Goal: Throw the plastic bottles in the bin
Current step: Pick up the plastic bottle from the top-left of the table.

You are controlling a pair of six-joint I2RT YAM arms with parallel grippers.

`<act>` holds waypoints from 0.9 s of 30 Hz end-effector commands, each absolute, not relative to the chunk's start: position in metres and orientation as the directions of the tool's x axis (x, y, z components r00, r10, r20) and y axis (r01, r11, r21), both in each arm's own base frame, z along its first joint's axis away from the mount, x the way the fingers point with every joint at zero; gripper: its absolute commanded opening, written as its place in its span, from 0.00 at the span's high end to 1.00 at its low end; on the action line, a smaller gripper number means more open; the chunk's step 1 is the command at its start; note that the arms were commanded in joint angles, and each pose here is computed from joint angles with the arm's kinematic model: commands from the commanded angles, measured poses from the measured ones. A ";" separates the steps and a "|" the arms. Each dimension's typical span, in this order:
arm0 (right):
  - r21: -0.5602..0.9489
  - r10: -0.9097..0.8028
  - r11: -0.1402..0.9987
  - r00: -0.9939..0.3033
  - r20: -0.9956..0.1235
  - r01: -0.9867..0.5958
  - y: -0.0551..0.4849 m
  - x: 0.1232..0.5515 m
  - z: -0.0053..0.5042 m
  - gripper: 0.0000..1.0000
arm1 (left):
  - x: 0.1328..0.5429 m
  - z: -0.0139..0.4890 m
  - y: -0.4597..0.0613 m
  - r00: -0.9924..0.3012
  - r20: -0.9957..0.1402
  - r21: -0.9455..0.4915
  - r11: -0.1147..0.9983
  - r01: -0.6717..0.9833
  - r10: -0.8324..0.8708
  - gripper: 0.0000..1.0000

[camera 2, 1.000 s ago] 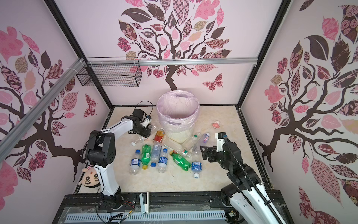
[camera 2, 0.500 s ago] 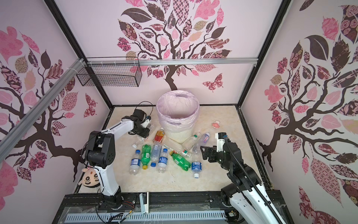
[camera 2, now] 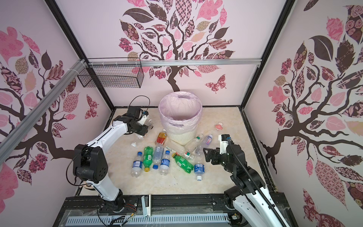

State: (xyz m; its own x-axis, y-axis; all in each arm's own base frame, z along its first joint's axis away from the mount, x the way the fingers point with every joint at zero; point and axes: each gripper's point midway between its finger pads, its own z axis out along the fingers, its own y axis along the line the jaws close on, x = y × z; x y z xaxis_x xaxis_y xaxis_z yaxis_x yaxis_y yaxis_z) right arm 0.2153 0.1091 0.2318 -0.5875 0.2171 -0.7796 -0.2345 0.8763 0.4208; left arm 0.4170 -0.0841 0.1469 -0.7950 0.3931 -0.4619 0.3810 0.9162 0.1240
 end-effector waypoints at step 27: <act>0.417 0.200 0.876 -0.604 -0.772 -0.243 0.111 0.214 0.226 0.11 | 0.382 0.387 -0.107 -0.507 -0.861 -0.173 0.910 0.377 0.046 0.44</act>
